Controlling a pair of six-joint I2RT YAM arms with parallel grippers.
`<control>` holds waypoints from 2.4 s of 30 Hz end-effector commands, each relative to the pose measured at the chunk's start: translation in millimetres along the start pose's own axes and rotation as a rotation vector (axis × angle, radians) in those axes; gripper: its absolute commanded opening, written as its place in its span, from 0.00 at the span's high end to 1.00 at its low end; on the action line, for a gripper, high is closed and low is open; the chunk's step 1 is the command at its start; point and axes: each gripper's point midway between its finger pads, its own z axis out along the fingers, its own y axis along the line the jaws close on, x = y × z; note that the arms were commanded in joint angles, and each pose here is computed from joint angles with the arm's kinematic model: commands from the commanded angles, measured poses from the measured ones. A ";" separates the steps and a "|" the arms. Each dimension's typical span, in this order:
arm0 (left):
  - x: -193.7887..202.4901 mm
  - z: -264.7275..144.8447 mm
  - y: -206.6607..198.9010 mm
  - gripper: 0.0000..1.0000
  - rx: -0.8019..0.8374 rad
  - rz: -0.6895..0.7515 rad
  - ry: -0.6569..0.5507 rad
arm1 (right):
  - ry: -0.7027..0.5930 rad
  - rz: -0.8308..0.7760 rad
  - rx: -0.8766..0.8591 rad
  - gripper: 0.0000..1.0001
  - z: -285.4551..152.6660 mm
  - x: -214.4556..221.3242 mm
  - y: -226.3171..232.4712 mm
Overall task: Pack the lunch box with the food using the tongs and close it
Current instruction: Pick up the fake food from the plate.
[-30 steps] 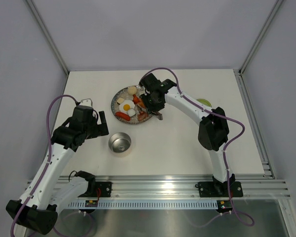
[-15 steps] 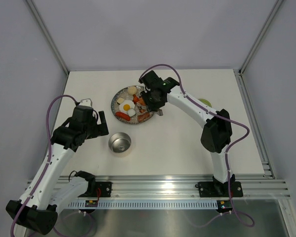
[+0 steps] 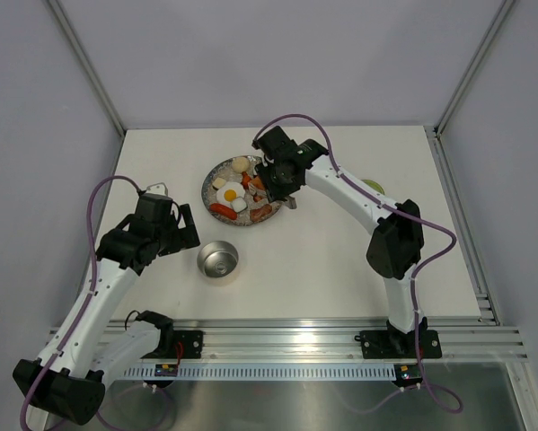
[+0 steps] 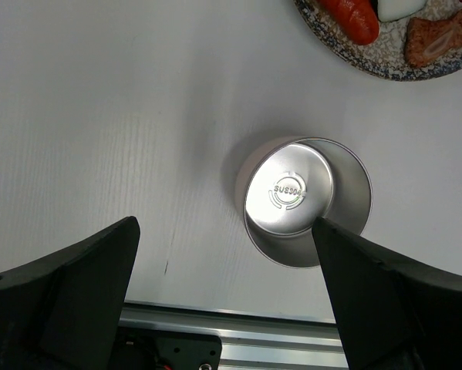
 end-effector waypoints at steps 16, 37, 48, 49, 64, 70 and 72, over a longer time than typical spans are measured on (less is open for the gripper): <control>-1.2 0.7 -4.7 0.01 0.019 -0.009 -0.004 | -0.005 -0.020 0.000 0.41 17.5 0.0 5.9; -1.9 0.1 -5.3 0.01 0.025 -0.008 -0.008 | 0.024 -0.033 0.023 0.48 28.9 3.7 2.5; 0.9 4.2 -6.9 0.01 0.029 -0.012 0.003 | -0.052 -0.008 0.013 0.76 -2.4 -10.9 3.1; 1.9 4.8 -6.6 0.01 0.028 -0.013 0.006 | -0.067 -0.007 0.010 0.76 -7.5 -14.0 3.4; 36.4 22.0 -11.0 0.01 0.030 -0.164 0.114 | -0.142 0.020 0.023 0.78 -41.1 -25.9 -1.2; 59.3 24.9 -18.3 0.01 0.101 -0.309 0.128 | -0.172 0.033 0.025 0.78 -56.8 -24.5 -4.0; 59.3 23.3 -27.2 0.01 0.166 -0.350 0.110 | -0.177 0.034 0.032 0.78 -60.1 -24.1 -5.7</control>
